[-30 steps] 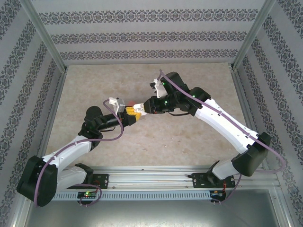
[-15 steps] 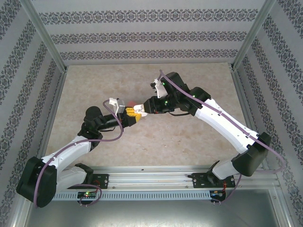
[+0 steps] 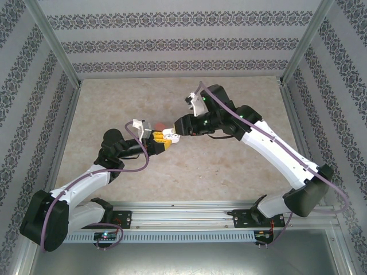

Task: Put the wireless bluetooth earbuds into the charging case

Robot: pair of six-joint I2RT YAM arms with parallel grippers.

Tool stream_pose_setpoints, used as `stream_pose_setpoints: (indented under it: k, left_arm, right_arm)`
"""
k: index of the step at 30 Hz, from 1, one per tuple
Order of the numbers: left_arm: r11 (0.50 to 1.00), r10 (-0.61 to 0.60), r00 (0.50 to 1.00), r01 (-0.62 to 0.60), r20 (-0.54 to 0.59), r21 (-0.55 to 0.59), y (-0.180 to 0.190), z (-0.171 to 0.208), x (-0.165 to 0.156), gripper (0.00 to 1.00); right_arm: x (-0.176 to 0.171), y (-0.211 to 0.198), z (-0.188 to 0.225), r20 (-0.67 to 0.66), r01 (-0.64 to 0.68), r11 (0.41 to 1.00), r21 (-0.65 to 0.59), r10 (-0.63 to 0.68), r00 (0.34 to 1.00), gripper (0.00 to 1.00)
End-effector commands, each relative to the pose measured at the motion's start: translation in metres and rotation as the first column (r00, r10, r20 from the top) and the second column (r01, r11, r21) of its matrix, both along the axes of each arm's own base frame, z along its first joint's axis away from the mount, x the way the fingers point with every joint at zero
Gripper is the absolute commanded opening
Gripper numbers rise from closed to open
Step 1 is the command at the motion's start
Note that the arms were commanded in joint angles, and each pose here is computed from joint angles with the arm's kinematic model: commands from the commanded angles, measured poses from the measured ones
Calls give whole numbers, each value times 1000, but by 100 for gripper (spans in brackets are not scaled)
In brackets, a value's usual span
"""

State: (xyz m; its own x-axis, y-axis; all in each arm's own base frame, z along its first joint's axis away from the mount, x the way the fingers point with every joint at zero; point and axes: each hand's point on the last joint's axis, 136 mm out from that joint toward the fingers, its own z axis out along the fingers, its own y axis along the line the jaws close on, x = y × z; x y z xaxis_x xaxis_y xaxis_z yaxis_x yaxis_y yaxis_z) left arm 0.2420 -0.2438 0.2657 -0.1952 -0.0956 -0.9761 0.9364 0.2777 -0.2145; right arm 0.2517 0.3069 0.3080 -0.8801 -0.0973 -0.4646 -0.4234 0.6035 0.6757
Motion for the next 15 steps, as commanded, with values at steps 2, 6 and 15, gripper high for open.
stream_pose_setpoints:
  k: [2, 6, 15]
  left_arm:
    - [997, -58, 990, 63, 126, -32, -4, 31, -8, 0]
    - [996, -84, 990, 88, 117, -28, -6, 34, -9, 0]
    - [993, -88, 993, 93, 74, -75, -10, 52, 3, 0]
  right_arm:
    - [17, -15, 12, 13, 43, 995, 90, -44, 999, 38]
    - [30, -14, 3, -49, 44, 986, 164, -37, 998, 34]
    - [9, 21, -7, -119, -146, 954, 262, 182, 976, 31]
